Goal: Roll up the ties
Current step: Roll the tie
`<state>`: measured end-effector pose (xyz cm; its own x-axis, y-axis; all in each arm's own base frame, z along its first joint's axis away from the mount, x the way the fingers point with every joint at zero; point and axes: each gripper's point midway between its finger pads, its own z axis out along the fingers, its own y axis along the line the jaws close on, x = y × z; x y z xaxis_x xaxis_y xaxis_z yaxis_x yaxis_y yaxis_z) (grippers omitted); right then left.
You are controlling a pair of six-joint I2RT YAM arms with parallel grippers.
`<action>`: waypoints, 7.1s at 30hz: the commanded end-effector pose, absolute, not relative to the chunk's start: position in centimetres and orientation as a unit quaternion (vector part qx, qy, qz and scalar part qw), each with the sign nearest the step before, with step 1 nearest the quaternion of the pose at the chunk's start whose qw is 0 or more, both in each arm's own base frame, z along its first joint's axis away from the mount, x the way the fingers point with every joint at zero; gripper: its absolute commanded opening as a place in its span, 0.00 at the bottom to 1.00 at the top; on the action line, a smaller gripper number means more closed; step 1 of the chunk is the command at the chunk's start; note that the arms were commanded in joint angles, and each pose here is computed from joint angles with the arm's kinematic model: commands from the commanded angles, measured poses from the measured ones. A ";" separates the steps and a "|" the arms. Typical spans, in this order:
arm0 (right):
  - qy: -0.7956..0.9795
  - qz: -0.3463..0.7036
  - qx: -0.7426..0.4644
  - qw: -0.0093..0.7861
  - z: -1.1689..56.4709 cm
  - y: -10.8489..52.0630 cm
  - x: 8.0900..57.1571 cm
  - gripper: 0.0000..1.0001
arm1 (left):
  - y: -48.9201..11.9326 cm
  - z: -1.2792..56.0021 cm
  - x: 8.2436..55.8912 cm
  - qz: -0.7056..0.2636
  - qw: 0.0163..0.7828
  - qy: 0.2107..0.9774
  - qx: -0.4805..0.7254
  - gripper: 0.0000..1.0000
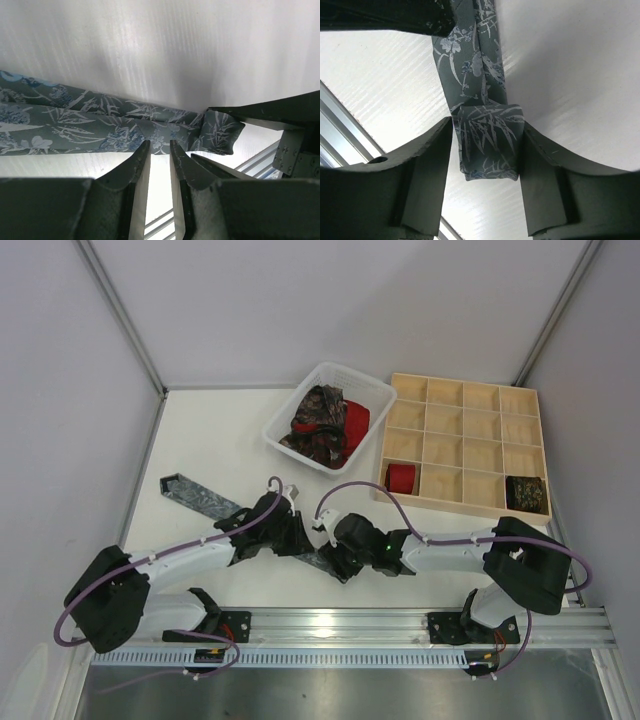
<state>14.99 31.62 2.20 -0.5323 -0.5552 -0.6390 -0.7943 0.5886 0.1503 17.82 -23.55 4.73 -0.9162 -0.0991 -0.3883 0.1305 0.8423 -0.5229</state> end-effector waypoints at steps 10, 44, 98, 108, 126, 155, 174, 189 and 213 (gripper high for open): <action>0.872 0.178 -0.404 0.211 -0.2 29.2 12.9 0.66 | -22.5 4.9 18.4 -0.283 0.217 0.934 0.005 0.27; 0.873 0.076 -0.412 0.248 -1.8 28.6 13.0 0.26 | -16.1 5.0 20.2 -0.248 0.249 0.930 -0.111 0.42; 0.883 0.427 -0.044 0.192 8.6 29.3 14.5 0.00 | -28.3 11.5 18.0 -0.401 0.207 0.890 0.060 0.24; 0.885 0.428 -0.055 0.174 7.0 30.6 14.9 0.00 | -29.3 11.7 17.9 -0.402 0.201 0.890 0.072 0.24; 0.896 0.405 -0.083 0.165 5.4 32.5 14.7 0.00 | -30.3 7.1 15.1 -0.395 0.150 0.901 0.095 0.24; 0.882 0.439 0.080 0.148 5.7 29.1 12.1 0.66 | -27.7 2.8 15.1 -0.329 0.156 0.927 0.091 0.24; 0.888 0.404 0.181 0.122 2.2 30.5 12.9 0.67 | -25.3 1.0 16.0 -0.306 0.153 0.937 0.072 0.23; 0.895 0.379 0.179 0.152 0.8 31.1 14.9 0.55 | -25.7 1.5 16.4 -0.312 0.157 0.934 0.075 0.23; 0.915 0.340 0.162 0.142 0.2 30.1 14.0 0.00 | -25.9 3.8 17.3 -0.312 0.178 0.929 0.087 0.24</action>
